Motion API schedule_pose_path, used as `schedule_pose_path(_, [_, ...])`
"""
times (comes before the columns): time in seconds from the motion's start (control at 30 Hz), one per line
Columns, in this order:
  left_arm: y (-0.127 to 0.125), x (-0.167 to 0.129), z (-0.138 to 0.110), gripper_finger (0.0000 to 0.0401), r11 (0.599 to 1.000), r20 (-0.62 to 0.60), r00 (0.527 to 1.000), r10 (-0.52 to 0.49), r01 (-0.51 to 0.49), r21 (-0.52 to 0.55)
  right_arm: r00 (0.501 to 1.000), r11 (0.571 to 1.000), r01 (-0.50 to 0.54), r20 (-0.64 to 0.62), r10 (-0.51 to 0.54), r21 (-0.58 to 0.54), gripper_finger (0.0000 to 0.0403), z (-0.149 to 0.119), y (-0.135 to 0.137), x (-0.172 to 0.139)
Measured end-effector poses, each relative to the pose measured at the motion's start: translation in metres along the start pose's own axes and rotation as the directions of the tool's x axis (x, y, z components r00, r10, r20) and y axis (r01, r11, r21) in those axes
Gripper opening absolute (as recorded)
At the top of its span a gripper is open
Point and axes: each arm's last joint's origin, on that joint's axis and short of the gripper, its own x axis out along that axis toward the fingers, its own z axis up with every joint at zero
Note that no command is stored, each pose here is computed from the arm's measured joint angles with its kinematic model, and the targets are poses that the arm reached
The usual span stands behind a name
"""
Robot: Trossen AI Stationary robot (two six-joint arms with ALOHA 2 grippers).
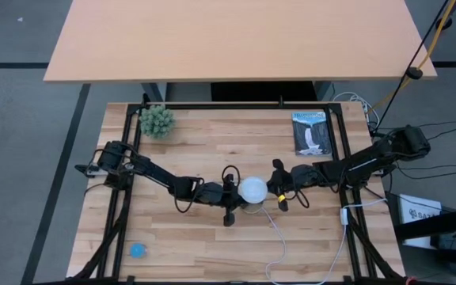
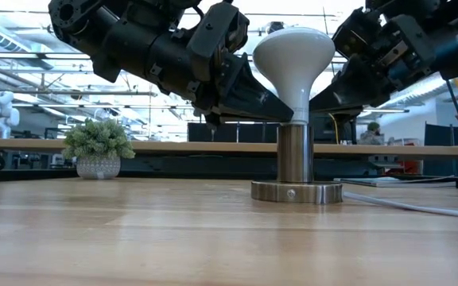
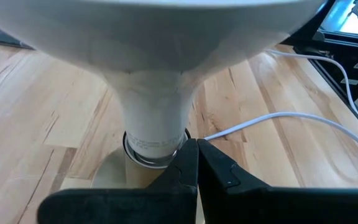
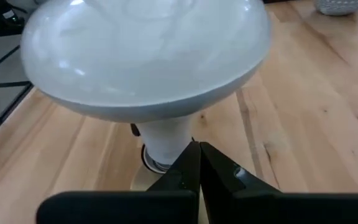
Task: Screw lightbulb
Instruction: Insert the lightbulb into the lamp
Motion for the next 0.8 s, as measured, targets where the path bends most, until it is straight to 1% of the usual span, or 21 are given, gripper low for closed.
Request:
schedule_pose_path(0.13, [0.0, 0.0, 0.001, 0.0, 1.0, 0.002, 1.0, 0.001, -0.001, 0.0, 1.0, 0.997, 0.006, 0.001, -0.006, 0.078, 0.0, 0.0, 0.0, 0.0])
schedule_pose_path(0.2, [0.0, 0.0, 0.001, 0.0, 1.0, 0.002, 1.0, 0.001, -0.001, 0.0, 0.999, 0.996, 0.044, 0.007, -0.045, 0.082, 0.0, 0.0, -0.001, 0.0])
schedule_pose_path(0.33, [0.001, 0.0, 0.001, 0.0, 1.0, 0.002, 1.0, 0.001, -0.001, -0.001, 0.999, 0.991, 0.046, 0.006, -0.048, 0.127, 0.0, 0.0, -0.001, 0.0])
schedule_pose_path(0.4, [0.001, 0.0, 0.001, 0.0, 1.0, 0.002, 1.0, 0.002, -0.002, 0.001, 0.998, 0.991, 0.061, -0.023, -0.059, 0.118, 0.0, -0.005, 0.0, 0.002])
schedule_pose_path(0.5, [0.001, 0.0, 0.001, 0.0, 1.0, 0.003, 1.0, 0.003, -0.003, 0.002, 0.981, 0.98, 0.171, -0.114, -0.159, 0.099, 0.0, -0.016, -0.008, 0.004])
schedule_pose_path(0.53, [0.002, 0.0, 0.001, 0.0, 1.0, 0.003, 1.0, 0.005, -0.005, 0.001, 0.976, 0.977, 0.189, -0.127, -0.176, 0.1, 0.0, -0.018, -0.011, 0.005])
schedule_pose_path(0.57, [0.002, 0.0, 0.001, 0.0, 1.0, 0.003, 1.0, 0.005, -0.005, 0.001, 0.979, 0.978, 0.178, -0.123, -0.164, 0.108, 0.0, -0.018, -0.013, 0.006])
schedule_pose_path(0.6, [0.002, 0.0, 0.001, 0.0, 1.0, 0.003, 1.0, 0.005, -0.005, 0.0, 0.985, 0.983, 0.142, -0.112, -0.129, 0.113, 0.0, -0.016, -0.012, 0.007])
schedule_pose_path(0.63, [0.002, 0.0, 0.001, 0.0, 1.0, 0.003, 1.0, 0.003, -0.003, 0.0, 0.991, 0.989, 0.104, -0.096, -0.094, 0.101, 0.0, -0.014, -0.012, 0.007])
schedule_pose_path(0.67, [0.002, 0.0, 0.001, 0.0, 1.0, 0.002, 1.0, 0.0, 0.0, 0.0, 0.994, 0.993, 0.087, -0.079, -0.081, 0.074, 0.0, -0.013, -0.011, 0.008])
schedule_pose_path(0.73, [0.002, 0.0, 0.001, 0.0, 1.0, 0.004, 1.0, -0.002, 0.002, 0.0, 0.991, 0.992, 0.12, -0.07, -0.118, 0.027, 0.0, -0.011, -0.017, 0.008])
schedule_pose_path(0.77, [0.002, 0.0, 0.002, 0.0, 1.0, 0.007, 1.0, -0.004, 0.004, 0.0, 0.987, 0.989, 0.143, -0.071, -0.141, 0.027, 0.0, -0.011, -0.022, 0.008])
schedule_pose_path(0.8, [0.002, 0.0, 0.002, 0.0, 1.0, 0.009, 1.0, -0.005, 0.005, -0.001, 0.988, 0.99, 0.138, -0.072, -0.135, 0.037, 0.0, -0.01, -0.027, 0.008])
